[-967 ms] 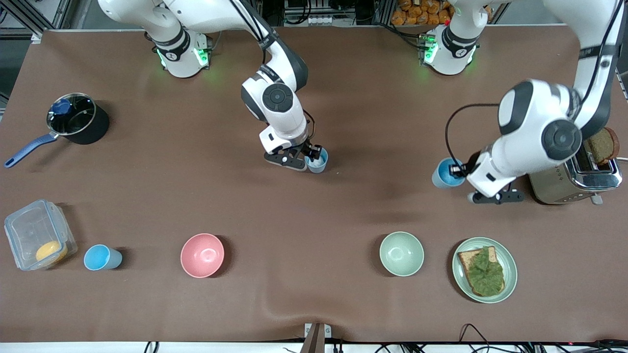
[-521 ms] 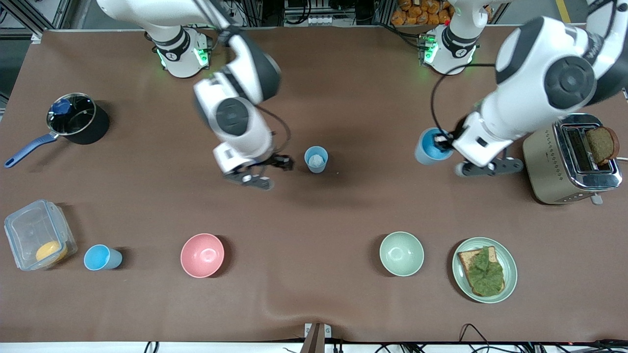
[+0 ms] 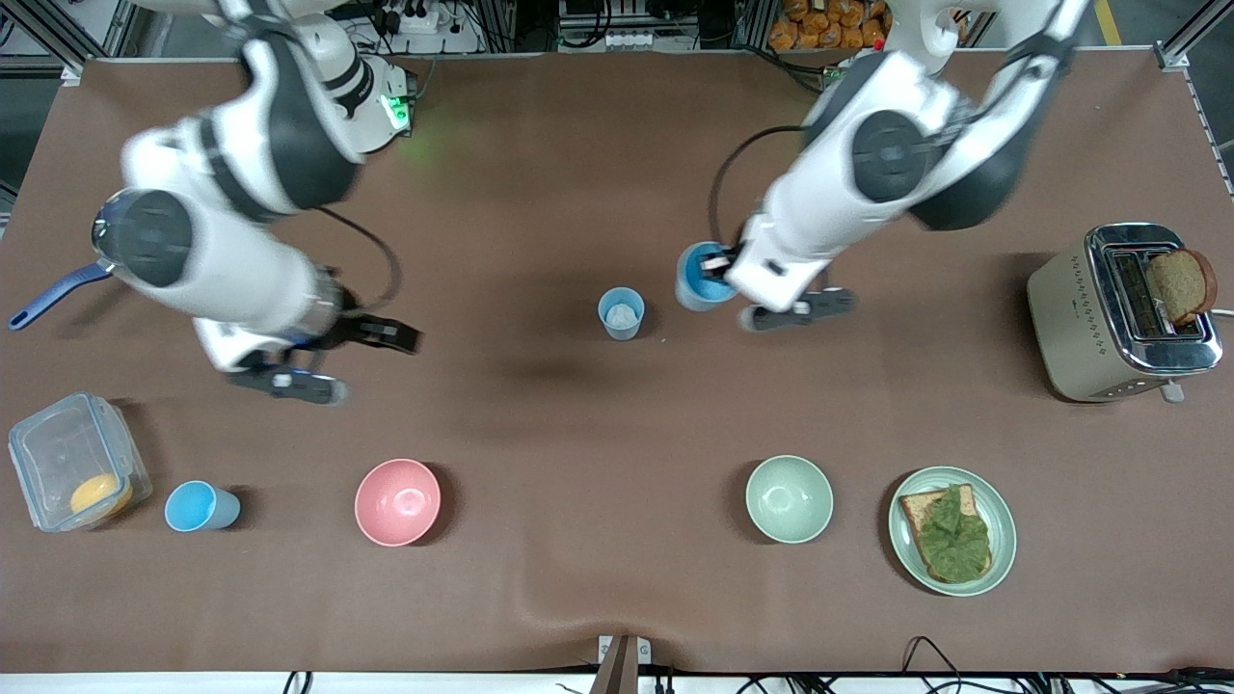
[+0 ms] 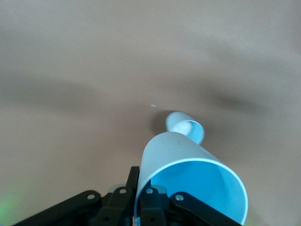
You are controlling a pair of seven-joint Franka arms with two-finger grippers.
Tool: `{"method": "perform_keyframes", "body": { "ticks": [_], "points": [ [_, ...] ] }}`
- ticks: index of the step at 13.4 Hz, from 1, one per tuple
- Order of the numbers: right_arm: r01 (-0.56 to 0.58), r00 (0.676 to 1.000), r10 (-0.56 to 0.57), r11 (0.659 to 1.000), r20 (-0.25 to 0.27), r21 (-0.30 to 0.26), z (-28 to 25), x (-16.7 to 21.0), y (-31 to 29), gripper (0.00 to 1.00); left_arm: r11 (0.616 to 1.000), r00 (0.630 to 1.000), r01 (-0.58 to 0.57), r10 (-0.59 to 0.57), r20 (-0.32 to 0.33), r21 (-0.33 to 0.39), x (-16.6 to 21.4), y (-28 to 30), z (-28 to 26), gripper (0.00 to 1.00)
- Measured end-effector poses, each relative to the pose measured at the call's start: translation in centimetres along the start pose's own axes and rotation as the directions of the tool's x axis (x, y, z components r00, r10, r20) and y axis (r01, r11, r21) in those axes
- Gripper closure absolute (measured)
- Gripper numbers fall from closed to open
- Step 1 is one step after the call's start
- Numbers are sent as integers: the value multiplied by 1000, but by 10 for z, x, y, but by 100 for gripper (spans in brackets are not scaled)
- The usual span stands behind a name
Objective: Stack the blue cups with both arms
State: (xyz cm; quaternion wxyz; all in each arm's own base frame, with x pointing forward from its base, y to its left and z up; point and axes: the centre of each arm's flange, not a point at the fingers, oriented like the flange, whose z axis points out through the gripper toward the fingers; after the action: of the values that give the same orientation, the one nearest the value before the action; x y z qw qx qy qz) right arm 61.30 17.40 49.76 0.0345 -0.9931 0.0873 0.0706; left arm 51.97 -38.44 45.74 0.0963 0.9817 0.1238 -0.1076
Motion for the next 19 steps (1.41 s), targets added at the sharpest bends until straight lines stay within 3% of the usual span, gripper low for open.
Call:
{"method": "perform_keyframes", "body": {
  "ticks": [6, 9, 19],
  "points": [
    [144, 988, -142, 989, -55, 33, -121, -34, 137, 0, 1000, 1000, -25, 25, 4, 9, -17, 52, 109, 97],
    [172, 983, -169, 984, -64, 41, -123, -46, 198, 0, 998, 998, -46, 44, 36, 53, -19, 56, 158, 97],
    [182, 981, -179, 983, -70, 40, -107, -48, 202, 0, 993, 997, -70, 68, 28, 94, -15, 52, 183, 97]
  ]
}}
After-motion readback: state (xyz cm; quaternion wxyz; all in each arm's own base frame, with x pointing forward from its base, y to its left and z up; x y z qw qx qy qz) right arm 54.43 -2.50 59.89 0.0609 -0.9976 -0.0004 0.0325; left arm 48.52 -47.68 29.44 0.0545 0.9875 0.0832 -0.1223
